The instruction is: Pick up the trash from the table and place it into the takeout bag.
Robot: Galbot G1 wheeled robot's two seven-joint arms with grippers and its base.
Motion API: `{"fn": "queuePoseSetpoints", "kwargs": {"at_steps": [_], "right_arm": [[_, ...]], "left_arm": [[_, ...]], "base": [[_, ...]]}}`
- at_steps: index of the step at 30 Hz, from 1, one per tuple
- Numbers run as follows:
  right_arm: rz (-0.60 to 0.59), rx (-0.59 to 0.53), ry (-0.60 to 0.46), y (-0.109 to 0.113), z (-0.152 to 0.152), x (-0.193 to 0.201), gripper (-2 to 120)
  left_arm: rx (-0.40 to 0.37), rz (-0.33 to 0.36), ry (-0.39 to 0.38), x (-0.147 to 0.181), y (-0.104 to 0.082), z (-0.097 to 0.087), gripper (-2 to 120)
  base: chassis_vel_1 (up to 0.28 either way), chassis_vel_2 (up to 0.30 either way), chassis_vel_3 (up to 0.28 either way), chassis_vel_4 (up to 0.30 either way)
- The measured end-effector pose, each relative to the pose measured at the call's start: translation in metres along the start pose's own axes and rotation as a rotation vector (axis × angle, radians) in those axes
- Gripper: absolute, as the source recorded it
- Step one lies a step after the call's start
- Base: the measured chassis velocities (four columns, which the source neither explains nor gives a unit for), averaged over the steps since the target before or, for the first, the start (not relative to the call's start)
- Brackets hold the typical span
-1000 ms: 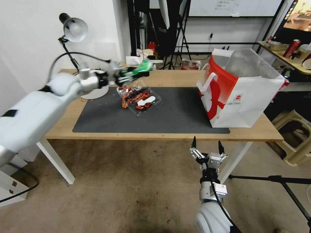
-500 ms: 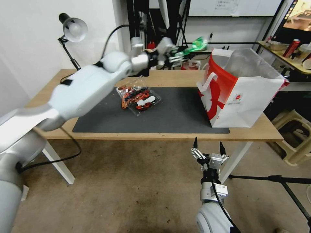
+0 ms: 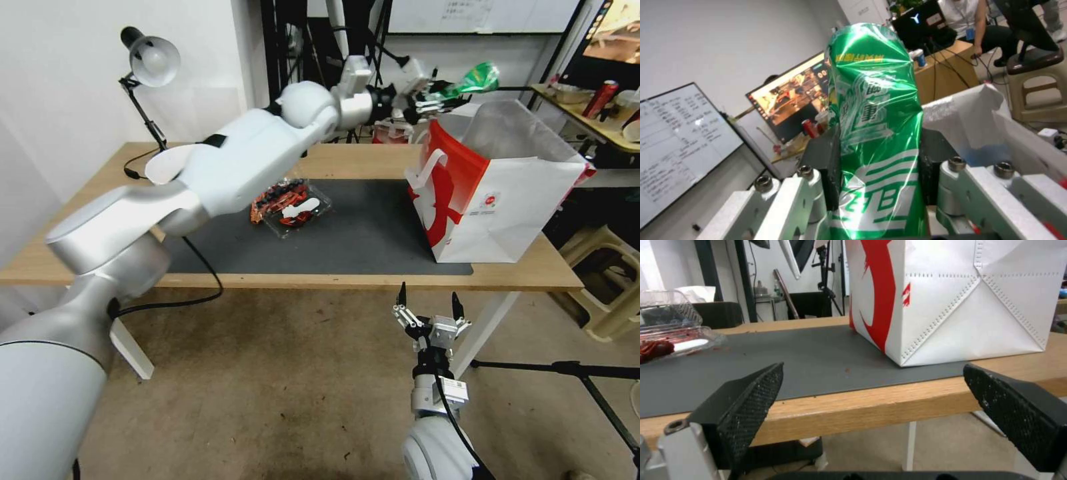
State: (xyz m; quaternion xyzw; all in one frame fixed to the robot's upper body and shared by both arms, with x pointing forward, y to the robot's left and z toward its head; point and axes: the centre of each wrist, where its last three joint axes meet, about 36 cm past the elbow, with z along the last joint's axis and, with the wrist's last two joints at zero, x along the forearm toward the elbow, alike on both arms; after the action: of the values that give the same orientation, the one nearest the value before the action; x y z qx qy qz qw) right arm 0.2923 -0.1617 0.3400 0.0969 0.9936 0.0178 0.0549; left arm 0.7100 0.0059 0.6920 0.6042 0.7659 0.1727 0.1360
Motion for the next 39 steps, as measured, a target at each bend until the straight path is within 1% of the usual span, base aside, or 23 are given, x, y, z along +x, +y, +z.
{"fn": "queuePoseSetpoints", "kwargs": {"at_steps": [1,3,4,7,11,13,14,15,17,18,19,21,22,23,25,26,28,30,32,34,35,38,39], "right_arm": [[0.0,0.0,0.0,0.0,0.0,0.0,100],[0.002,0.002,-0.001,-0.001,0.0,0.0,100],[0.002,0.002,-0.001,-0.001,0.0,0.0,100],[0.003,0.0,-0.001,-0.001,0.0,0.0,100],[0.004,-0.001,-0.001,0.0,0.0,0.0,100],[0.005,-0.002,-0.002,-0.001,0.0,0.0,100],[0.006,-0.002,-0.002,-0.001,-0.001,0.0,100],[0.006,-0.002,-0.002,-0.001,-0.001,0.0,100],[0.008,0.0,-0.002,-0.003,0.0,0.001,100],[0.008,0.0,-0.002,-0.003,0.0,0.001,100],[0.009,0.0,-0.002,-0.003,0.0,0.001,100],[0.01,-0.001,-0.001,-0.003,0.0,0.002,100],[0.011,-0.002,-0.001,-0.003,0.0,0.002,100],[0.011,-0.002,-0.001,-0.003,0.0,0.002,100],[0.011,-0.003,-0.002,-0.003,0.0,0.001,100],[0.011,-0.003,-0.003,-0.003,0.0,0.001,100],[0.011,-0.003,-0.004,-0.003,0.0,0.001,100],[0.011,-0.002,-0.005,-0.003,-0.001,0.001,100],[0.011,-0.002,-0.005,-0.003,-0.001,0.001,100],[0.01,-0.003,-0.005,-0.003,-0.001,0.001,100],[0.01,-0.003,-0.005,-0.003,-0.001,0.001,100],[0.011,-0.003,-0.003,-0.002,0.0,0.002,100],[0.011,-0.003,-0.003,-0.002,0.0,0.002,100]], "left_arm": [[0.0,0.0,0.0,0.0,0.0,0.0,30],[-0.001,0.012,-0.013,-0.022,-0.006,-0.005,30],[-0.001,0.012,-0.013,-0.022,-0.006,-0.005,30],[-0.007,0.026,-0.025,-0.048,-0.014,-0.008,30],[-0.013,0.025,-0.022,-0.055,-0.016,-0.005,30],[-0.017,0.01,-0.001,-0.053,-0.014,0.004,30],[-0.017,0.005,0.005,-0.052,-0.013,0.008,34],[-0.017,0.005,0.005,-0.052,-0.013,0.008,34],[-0.015,-0.004,0.012,-0.05,-0.012,0.014,44],[-0.015,-0.004,0.012,-0.05,-0.012,0.014,44],[-0.011,-0.006,0.014,-0.049,-0.013,0.017,50],[-0.007,-0.008,0.014,-0.049,-0.014,0.019,57],[-0.004,-0.009,0.011,-0.049,-0.016,0.02,64],[-0.004,-0.009,0.011,-0.049,-0.016,0.02,64],[0.004,-0.012,-0.003,-0.051,-0.019,0.019,73],[0.013,-0.013,-0.019,-0.053,-0.022,0.017,79],[0.02,-0.014,-0.032,-0.055,-0.025,0.014,82],[0.038,-0.037,-0.047,-0.044,-0.024,0.013,93],[0.041,-0.046,-0.047,-0.04,-0.022,0.014,95],[0.061,-0.103,-0.035,-0.008,-0.013,0.025,99],[0.061,-0.103,-0.035,-0.008,-0.013,0.025,99],[0.083,-0.175,-0.023,0.036,-0.001,0.042,100],[0.083,-0.175,-0.023,0.036,-0.001,0.042,100]], "base": [[0.0,0.0,0.0,0.0],[0.0,0.0,0.0,0.0],[0.0,0.0,0.0,0.0],[0.0,0.0,0.0,0.0],[0.0,0.0,0.0,0.0],[0.0,0.0,0.0,0.0],[0.0,0.0,0.0,0.0],[0.0,0.0,0.0,0.0],[0.0,0.0,0.0,0.0],[0.0,0.0,0.0,0.0],[0.0,0.0,0.0,0.0],[0.0,0.0,0.0,0.0],[0.0,0.0,0.0,0.0],[0.0,0.0,0.0,0.0],[0.0,0.0,0.0,0.0],[0.0,0.0,0.0,0.0],[0.0,0.0,0.0,0.0],[0.0,0.0,0.0,0.0],[0.0,0.0,0.0,0.0],[0.0,0.0,0.0,0.0],[0.0,0.0,0.0,0.0],[0.0,0.0,0.0,0.0],[0.0,0.0,0.0,0.0]]}}
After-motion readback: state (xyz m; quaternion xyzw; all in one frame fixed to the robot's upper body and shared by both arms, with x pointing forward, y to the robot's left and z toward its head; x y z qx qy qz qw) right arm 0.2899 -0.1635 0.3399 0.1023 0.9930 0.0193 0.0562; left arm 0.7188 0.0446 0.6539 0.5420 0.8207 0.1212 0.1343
